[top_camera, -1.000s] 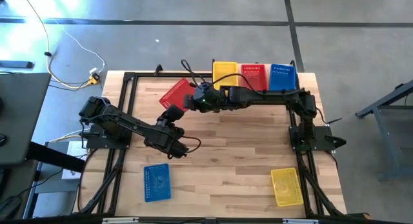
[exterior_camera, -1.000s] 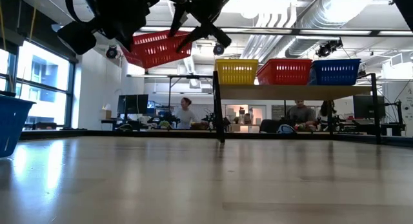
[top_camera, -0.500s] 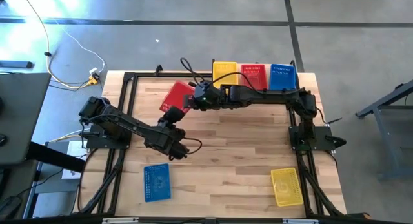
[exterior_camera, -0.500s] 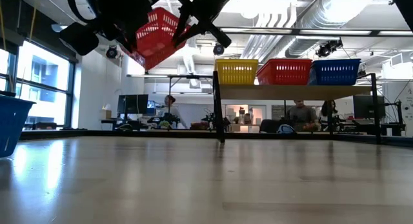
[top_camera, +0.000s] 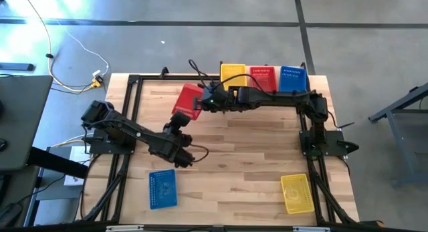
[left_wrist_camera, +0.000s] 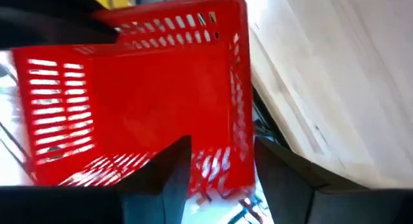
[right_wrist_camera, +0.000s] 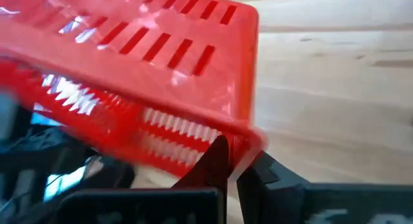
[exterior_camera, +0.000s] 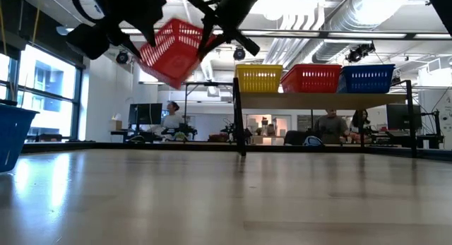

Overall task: Stack baskets on shelf by color
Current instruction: Stack the red basket on the stacked red baskets on the shelf

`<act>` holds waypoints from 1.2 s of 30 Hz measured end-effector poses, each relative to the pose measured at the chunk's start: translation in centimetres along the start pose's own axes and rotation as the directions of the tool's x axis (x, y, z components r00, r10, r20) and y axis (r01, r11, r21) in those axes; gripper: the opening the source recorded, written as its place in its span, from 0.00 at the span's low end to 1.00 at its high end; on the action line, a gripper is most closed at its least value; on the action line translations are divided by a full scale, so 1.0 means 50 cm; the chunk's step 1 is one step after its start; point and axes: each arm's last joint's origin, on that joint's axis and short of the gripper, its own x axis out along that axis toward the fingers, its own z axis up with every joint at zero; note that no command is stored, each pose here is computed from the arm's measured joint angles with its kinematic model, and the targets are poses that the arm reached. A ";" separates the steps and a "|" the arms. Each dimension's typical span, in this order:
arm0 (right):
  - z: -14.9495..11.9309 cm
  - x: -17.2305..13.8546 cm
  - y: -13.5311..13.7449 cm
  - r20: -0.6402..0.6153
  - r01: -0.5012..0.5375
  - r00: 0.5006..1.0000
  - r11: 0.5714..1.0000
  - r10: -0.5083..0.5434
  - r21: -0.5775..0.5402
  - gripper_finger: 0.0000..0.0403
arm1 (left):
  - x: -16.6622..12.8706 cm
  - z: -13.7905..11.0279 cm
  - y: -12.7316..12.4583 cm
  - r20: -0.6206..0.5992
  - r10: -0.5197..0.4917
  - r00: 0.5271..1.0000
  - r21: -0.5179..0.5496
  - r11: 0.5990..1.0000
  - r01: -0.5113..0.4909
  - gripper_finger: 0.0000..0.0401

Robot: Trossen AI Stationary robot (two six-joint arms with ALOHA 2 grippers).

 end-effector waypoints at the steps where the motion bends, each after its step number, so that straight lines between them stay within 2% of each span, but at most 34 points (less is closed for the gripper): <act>1: 0.001 0.000 -0.002 0.003 0.011 1.000 1.000 -0.011 -0.001 0.00 | -0.006 0.001 -0.002 0.010 0.007 1.000 -0.011 1.000 -0.007 0.41; 6: 0.002 0.001 -0.006 0.016 0.032 0.999 0.999 -0.031 -0.010 0.00 | -0.038 0.004 -0.022 0.066 -0.056 0.996 -0.073 0.995 0.061 0.42; 11: 0.000 0.000 -0.011 0.003 0.057 0.998 0.998 -0.057 -0.021 0.00 | -0.070 0.003 -0.040 0.115 -0.066 0.991 -0.112 0.991 0.079 0.42; 20: 0.010 -0.022 -0.005 -0.049 0.041 0.998 0.992 -0.047 -0.122 0.00 | -0.106 -0.007 -0.064 0.147 -0.114 0.983 -0.212 0.967 0.144 0.42; 25: 0.029 -0.066 0.016 -0.069 0.046 0.996 0.973 -0.063 -0.225 0.00 | -0.115 -0.017 -0.065 0.164 -0.185 0.969 -0.276 0.934 0.225 0.41; 30: 0.062 -0.127 0.031 -0.061 0.078 0.993 0.948 -0.101 -0.308 0.00 | -0.118 -0.027 -0.054 0.181 -0.193 0.964 -0.302 0.922 0.242 0.41; 36: 0.113 -0.200 0.032 -0.044 0.121 0.988 0.927 -0.146 -0.356 0.00 | -0.101 -0.032 -0.037 0.163 -0.187 0.969 -0.344 0.910 0.233 0.41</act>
